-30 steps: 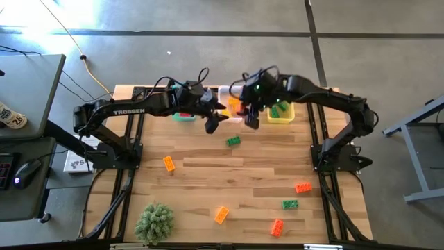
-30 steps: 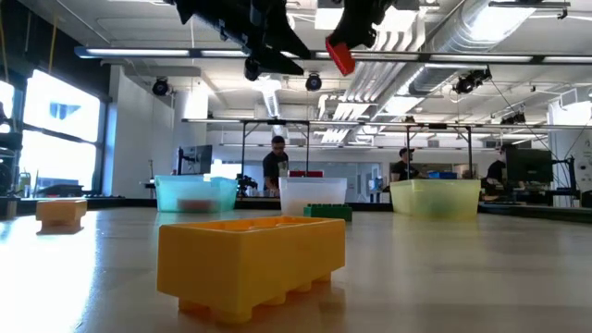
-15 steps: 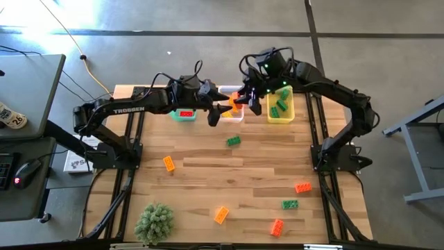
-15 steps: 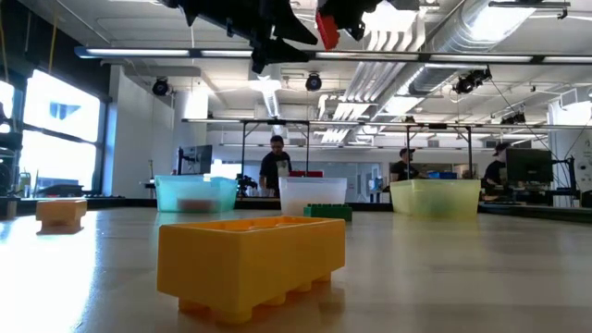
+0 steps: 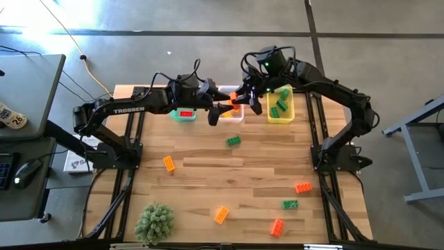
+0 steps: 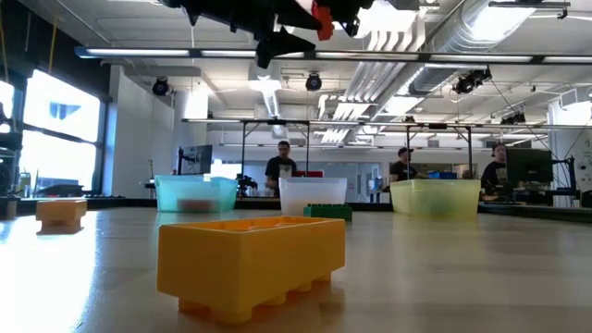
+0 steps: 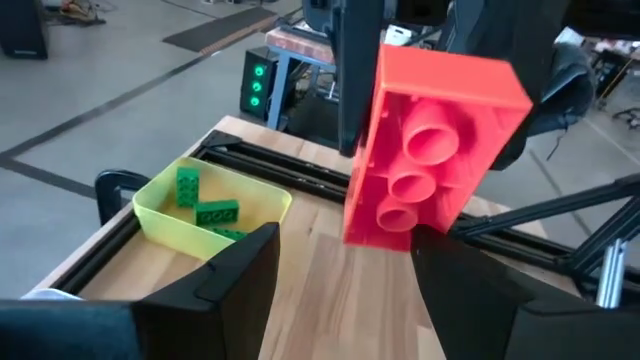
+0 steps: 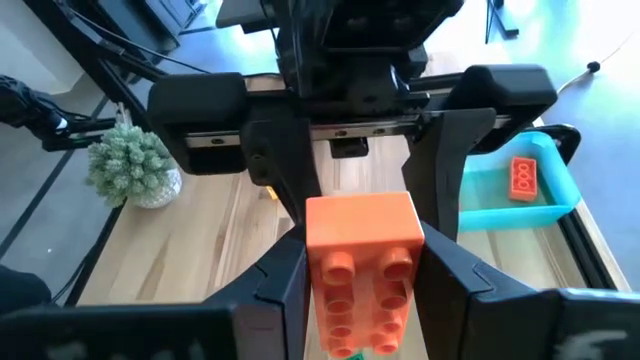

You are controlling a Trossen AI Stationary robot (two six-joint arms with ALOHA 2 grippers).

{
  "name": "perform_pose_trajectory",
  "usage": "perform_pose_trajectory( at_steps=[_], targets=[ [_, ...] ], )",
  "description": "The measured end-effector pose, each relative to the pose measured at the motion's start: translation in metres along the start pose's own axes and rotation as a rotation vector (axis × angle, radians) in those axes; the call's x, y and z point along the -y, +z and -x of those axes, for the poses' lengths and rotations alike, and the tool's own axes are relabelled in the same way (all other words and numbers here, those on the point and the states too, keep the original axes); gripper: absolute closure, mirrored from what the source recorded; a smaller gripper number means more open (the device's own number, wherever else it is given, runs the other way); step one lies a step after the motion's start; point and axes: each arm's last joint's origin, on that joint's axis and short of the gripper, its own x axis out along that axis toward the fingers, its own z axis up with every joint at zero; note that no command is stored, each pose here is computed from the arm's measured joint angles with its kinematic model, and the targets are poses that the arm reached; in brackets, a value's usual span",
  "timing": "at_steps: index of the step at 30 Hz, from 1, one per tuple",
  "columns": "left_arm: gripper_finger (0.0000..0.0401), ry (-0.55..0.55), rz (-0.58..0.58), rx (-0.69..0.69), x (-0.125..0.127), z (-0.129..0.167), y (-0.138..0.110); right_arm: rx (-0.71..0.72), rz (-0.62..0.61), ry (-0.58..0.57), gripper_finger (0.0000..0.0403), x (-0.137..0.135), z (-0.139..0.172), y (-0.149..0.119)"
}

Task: Sort & place blocks by color
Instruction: Put the orange game piece into the blue bin

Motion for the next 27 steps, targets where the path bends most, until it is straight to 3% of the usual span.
perform_pose_trajectory(
  at_steps=[8, 18, 27],
  targets=[
    [0.0185, -0.108, -0.004, -0.021, 0.007, -0.001, -0.001, -0.041, -0.032, 0.004, 0.0292, 0.001, 0.001, -0.005],
    [0.0167, -0.119, -0.005, -0.035, 0.011, -0.001, -0.003, -0.066, -0.098, 0.036, 0.0292, -0.005, -0.002, -0.007],
    [0.0160, -0.174, 0.003, -0.040, 0.021, -0.003, -0.004, -0.082, -0.065, 0.021, 0.0292, -0.023, -0.010, -0.005]
  ],
)
